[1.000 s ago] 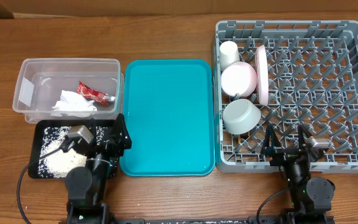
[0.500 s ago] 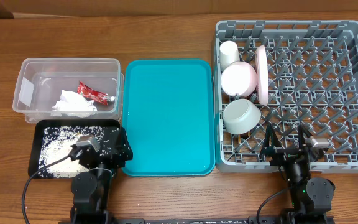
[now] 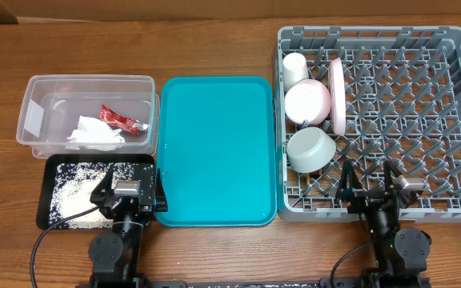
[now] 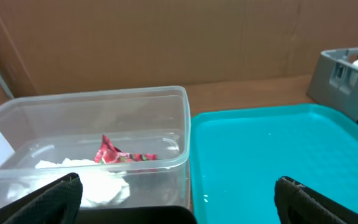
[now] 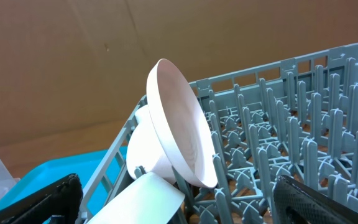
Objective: Sort waste into correct bins and load items into the dishwasher
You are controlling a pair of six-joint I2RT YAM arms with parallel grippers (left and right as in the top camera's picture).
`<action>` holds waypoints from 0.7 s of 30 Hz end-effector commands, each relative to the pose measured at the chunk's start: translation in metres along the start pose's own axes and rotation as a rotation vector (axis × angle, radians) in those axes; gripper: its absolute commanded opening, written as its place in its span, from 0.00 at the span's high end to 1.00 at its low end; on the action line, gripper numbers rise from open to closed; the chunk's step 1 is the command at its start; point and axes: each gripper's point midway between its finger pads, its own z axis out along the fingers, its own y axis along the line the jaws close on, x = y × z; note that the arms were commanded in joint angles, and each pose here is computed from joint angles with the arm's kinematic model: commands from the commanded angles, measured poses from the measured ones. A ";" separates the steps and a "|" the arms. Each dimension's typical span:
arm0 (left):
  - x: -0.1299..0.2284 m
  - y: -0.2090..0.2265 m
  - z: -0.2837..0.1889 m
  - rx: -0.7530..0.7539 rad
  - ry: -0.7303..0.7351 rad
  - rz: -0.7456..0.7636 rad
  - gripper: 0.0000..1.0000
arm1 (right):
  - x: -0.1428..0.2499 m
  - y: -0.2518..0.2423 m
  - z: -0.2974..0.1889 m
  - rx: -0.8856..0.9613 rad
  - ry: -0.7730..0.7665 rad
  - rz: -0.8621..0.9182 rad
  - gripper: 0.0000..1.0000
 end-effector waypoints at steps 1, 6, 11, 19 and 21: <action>-0.001 0.003 -0.001 -0.017 -0.008 0.059 0.00 | 0.001 -0.002 0.000 0.004 -0.006 -0.002 0.00; -0.001 0.001 0.000 -0.005 -0.008 0.059 0.00 | 0.001 -0.002 0.000 0.004 -0.006 -0.002 0.00; -0.001 0.001 0.000 -0.005 -0.008 0.059 0.00 | 0.001 -0.002 0.000 0.004 -0.006 -0.002 0.00; -0.001 0.001 0.000 -0.005 -0.008 0.059 0.00 | 0.001 -0.002 0.000 0.004 -0.006 -0.002 0.00; -0.001 0.001 0.000 -0.005 -0.008 0.059 0.00 | 0.001 -0.002 0.000 0.004 -0.006 -0.003 0.00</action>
